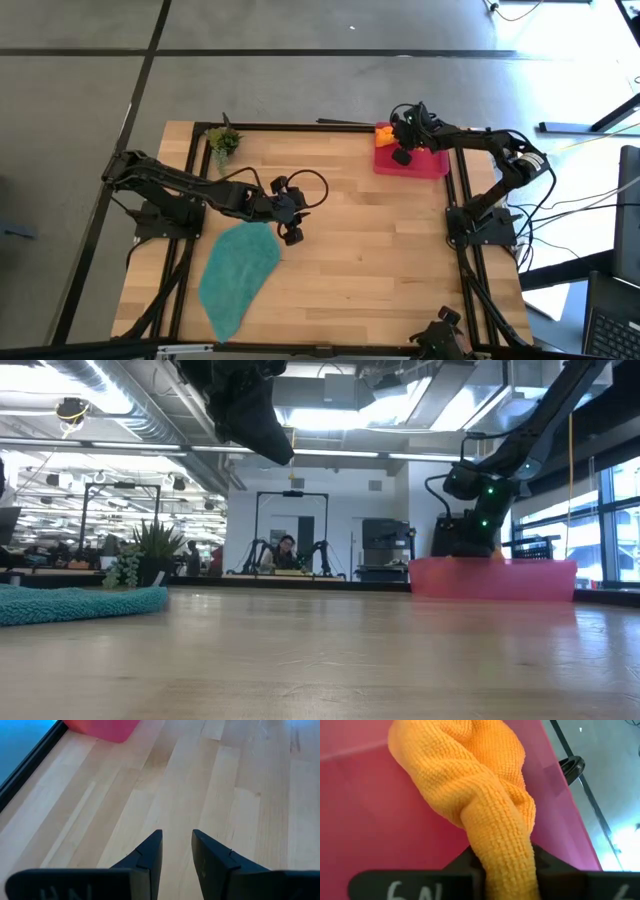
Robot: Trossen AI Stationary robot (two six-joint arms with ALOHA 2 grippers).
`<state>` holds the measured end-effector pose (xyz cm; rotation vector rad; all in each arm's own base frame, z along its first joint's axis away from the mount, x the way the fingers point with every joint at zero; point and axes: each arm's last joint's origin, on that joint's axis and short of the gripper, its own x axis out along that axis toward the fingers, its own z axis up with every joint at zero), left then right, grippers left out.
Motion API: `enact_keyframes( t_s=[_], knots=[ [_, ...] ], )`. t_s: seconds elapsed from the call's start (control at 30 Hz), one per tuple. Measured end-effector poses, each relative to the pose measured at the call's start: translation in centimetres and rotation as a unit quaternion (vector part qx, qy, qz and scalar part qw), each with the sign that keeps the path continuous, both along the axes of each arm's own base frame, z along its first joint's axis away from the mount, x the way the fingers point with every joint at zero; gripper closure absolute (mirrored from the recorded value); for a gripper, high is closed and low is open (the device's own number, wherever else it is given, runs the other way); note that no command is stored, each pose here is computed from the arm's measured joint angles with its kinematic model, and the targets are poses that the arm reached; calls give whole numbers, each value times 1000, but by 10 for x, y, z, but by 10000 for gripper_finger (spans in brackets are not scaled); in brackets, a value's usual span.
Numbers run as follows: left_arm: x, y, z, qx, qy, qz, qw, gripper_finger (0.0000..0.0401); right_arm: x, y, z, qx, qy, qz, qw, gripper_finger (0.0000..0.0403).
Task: Roll microfiber towels into tight, uniform cylinder then place into a basket
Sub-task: Put the rolled orange microfiber towel into the red bin
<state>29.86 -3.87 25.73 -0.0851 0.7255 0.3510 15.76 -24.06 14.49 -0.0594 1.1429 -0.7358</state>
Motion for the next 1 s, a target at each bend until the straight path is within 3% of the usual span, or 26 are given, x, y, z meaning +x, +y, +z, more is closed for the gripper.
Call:
enact_keyframes(
  t_s=[0.23,0.4,0.67,1.0],
  knots=[
    [0,0,0,-1,0,1,1000,306,0,0,0,0,0,-1,1000,287],
    [0,0,0,-3,-1,2,1000,306,-2,-1,0,-13,11,-45,999,239],
    [0,0,0,-3,-1,2,1000,306,2,2,0,-18,21,-42,999,177],
    [0,0,0,-3,-1,3,1000,306,2,3,0,-24,22,-79,996,159]
  ],
)
